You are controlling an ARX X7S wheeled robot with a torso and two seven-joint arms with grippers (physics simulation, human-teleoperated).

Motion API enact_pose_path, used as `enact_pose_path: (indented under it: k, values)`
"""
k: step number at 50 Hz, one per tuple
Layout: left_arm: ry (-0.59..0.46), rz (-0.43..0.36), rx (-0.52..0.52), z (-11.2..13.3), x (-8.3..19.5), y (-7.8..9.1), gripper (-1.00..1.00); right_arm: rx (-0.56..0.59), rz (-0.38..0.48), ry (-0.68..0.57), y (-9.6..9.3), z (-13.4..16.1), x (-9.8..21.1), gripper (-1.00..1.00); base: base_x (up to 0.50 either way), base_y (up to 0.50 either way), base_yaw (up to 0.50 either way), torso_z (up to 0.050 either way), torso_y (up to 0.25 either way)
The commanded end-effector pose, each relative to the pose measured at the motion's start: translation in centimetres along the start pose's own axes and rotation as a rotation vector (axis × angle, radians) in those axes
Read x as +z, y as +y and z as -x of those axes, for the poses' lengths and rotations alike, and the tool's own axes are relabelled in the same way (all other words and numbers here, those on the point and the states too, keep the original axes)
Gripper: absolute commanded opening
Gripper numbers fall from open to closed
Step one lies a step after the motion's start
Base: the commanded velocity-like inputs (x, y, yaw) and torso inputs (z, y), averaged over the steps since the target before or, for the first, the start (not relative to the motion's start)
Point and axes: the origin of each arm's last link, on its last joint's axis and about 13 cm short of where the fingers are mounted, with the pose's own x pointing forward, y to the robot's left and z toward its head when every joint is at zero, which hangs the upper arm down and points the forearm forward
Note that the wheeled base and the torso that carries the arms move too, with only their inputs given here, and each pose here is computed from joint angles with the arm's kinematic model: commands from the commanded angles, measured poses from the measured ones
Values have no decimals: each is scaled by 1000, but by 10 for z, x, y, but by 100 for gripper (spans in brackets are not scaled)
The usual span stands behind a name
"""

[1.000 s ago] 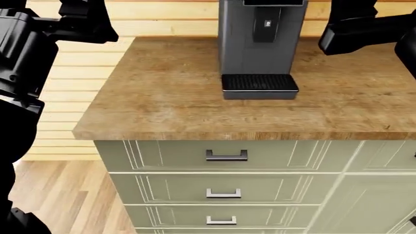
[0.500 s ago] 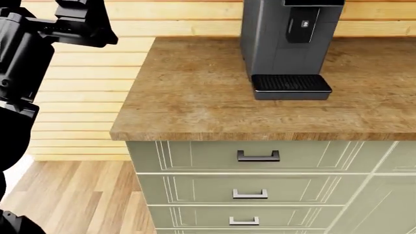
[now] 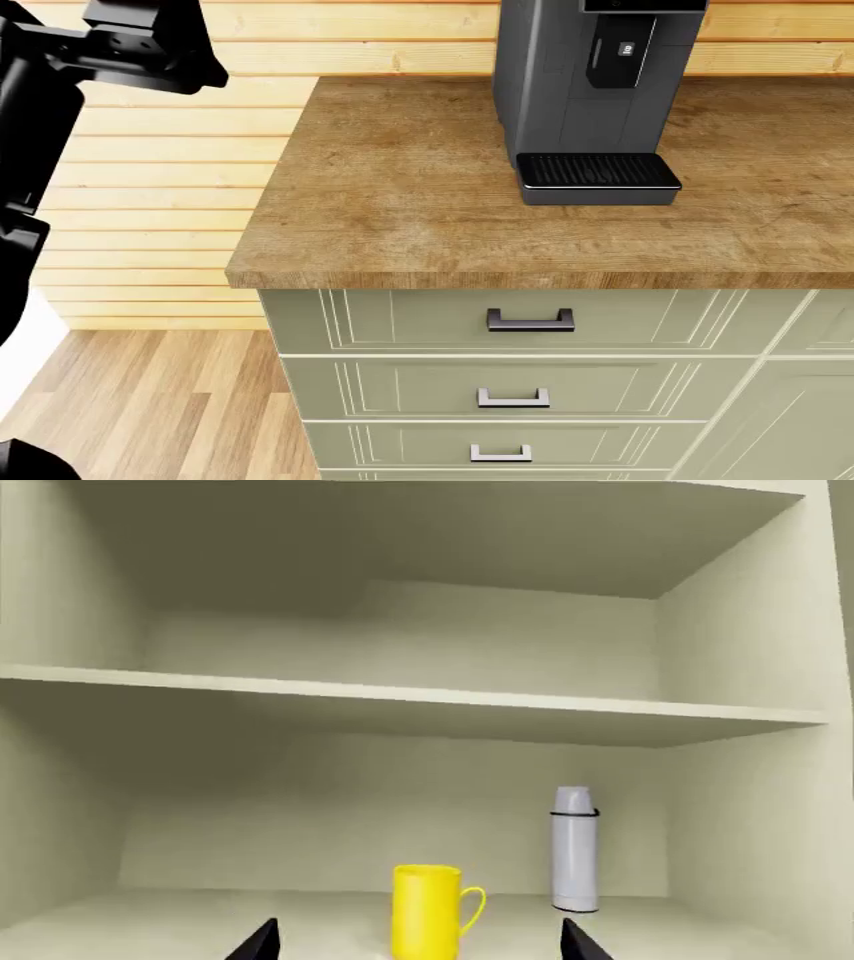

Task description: Pick the mug from the cabinet, place it under the coffee machine dispenser, and press the start button.

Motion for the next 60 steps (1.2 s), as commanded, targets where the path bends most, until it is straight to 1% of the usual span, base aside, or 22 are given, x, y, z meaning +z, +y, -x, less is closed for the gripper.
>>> enact_pose_path:
  k: [1,15,21,29,32,35,40,44,47,53,59,60]
  values:
    - [-16,-24,-14,3,7,-4,100,49,63,122,11,-5,-6,100,0,0,0,0,0]
    - [-19,-34,-9,5,6,-2,100,54,35,113,16,-8,-8,100,17,-45,0,0,0]
    - [-19,-39,-14,5,6,-2,100,71,21,86,18,-11,-9,100,0,-18,0,0,0]
    - [-20,-47,-20,5,7,-3,100,76,-8,69,18,-12,-9,100,0,-478,0,0,0]
    - [-20,-47,-22,5,7,-3,100,75,-20,57,6,1,4,100,0,-104,0,0,0]
    - [-20,-46,-24,5,7,-3,100,77,-18,62,6,3,5,100,0,0,0,0,0]
    - [-18,-45,-24,6,7,-3,100,90,-10,73,15,-3,0,100,0,0,0,0,0]
    - [-19,-45,-25,6,6,-3,100,94,-49,83,27,-12,-10,100,0,0,0,0,0]
    - [-18,-45,-27,6,6,-3,100,90,-43,88,32,-16,-15,100,0,0,0,0,0]
    - [-19,-44,-23,6,5,-3,100,90,-24,93,37,-20,-21,100,0,0,0,0,0]
    - [-19,-45,-26,7,6,-3,100,90,-21,94,37,-20,-21,100,0,0,0,0,0]
    - [-19,-45,-26,7,6,-3,100,85,-31,83,35,-19,-18,100,0,0,0,0,0]
